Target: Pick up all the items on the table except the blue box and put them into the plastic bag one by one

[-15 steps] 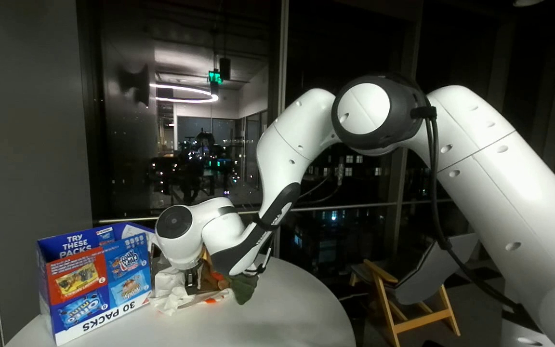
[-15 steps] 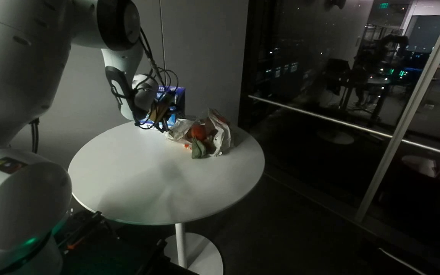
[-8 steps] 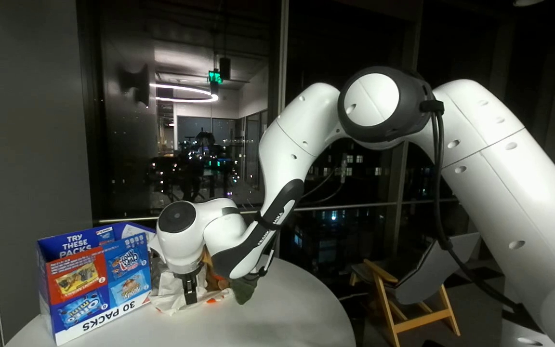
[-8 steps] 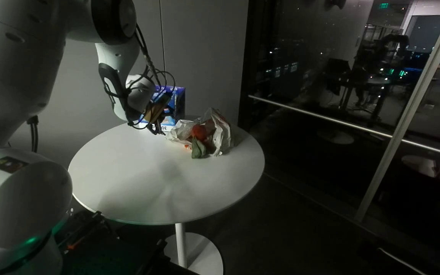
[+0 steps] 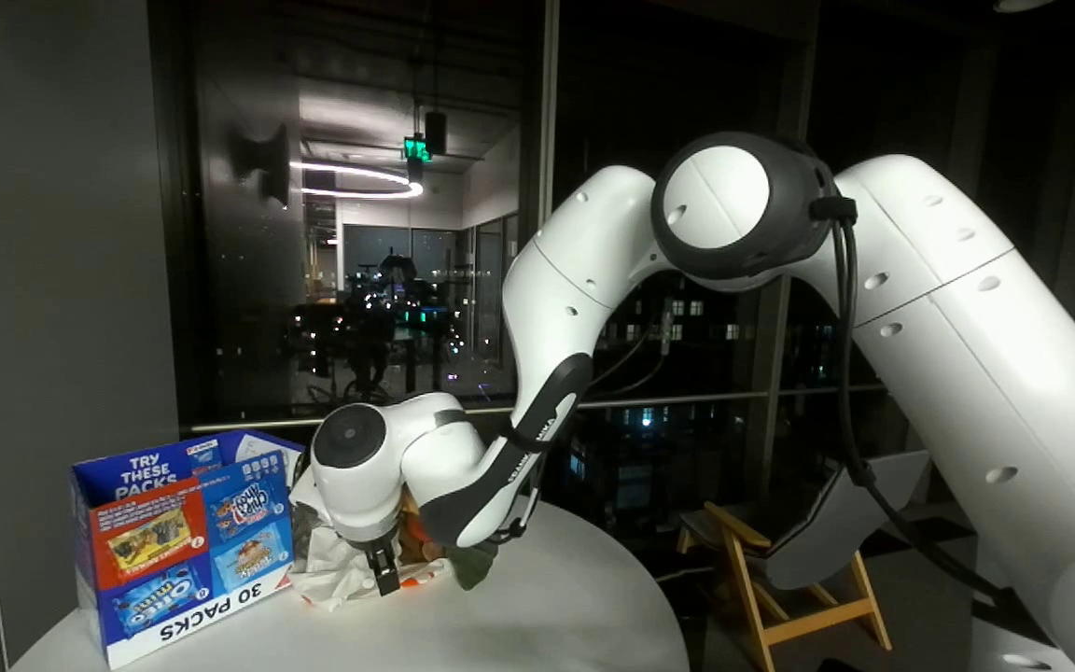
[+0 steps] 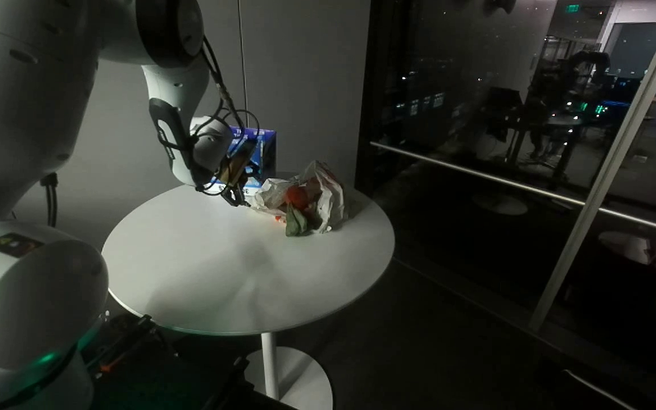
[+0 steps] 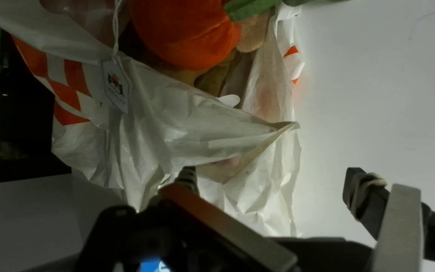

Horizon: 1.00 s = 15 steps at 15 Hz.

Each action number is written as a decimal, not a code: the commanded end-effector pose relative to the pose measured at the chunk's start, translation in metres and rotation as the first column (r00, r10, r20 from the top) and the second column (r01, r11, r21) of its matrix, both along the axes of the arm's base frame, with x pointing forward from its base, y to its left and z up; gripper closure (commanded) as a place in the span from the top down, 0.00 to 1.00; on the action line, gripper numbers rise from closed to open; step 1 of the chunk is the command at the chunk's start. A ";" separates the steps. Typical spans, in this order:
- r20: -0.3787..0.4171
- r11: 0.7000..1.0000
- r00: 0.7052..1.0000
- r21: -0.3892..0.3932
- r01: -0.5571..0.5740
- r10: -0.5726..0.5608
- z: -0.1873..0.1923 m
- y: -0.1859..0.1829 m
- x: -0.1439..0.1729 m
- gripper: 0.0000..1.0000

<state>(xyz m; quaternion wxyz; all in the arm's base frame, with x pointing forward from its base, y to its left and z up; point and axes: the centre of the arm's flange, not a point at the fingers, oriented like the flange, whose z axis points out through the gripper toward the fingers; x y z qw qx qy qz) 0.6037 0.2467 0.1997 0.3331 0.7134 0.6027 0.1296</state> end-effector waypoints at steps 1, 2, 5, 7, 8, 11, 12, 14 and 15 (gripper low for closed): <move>0.039 0.997 0.997 -0.045 -0.067 0.068 -0.010 -0.006 0.012 1.00; 0.069 0.994 0.995 -0.078 -0.073 0.078 -0.012 -0.008 0.016 1.00; 0.084 0.992 0.990 -0.049 -0.112 0.116 -0.005 -0.007 0.011 1.00; 0.064 0.990 0.988 -0.017 -0.140 0.141 -0.001 -0.003 0.008 1.00; 0.056 0.989 0.988 -0.019 -0.146 0.146 -0.005 -0.002 0.010 1.00; 0.032 0.992 0.992 -0.027 -0.124 0.125 -0.015 -0.005 0.018 1.00; 0.027 0.992 0.992 -0.035 -0.119 0.120 -0.019 -0.007 0.021 1.00; 0.023 0.992 0.993 -0.051 -0.116 0.117 -0.027 -0.008 0.025 1.00; 0.018 0.992 0.993 -0.054 -0.116 0.117 -0.031 -0.008 0.028 1.00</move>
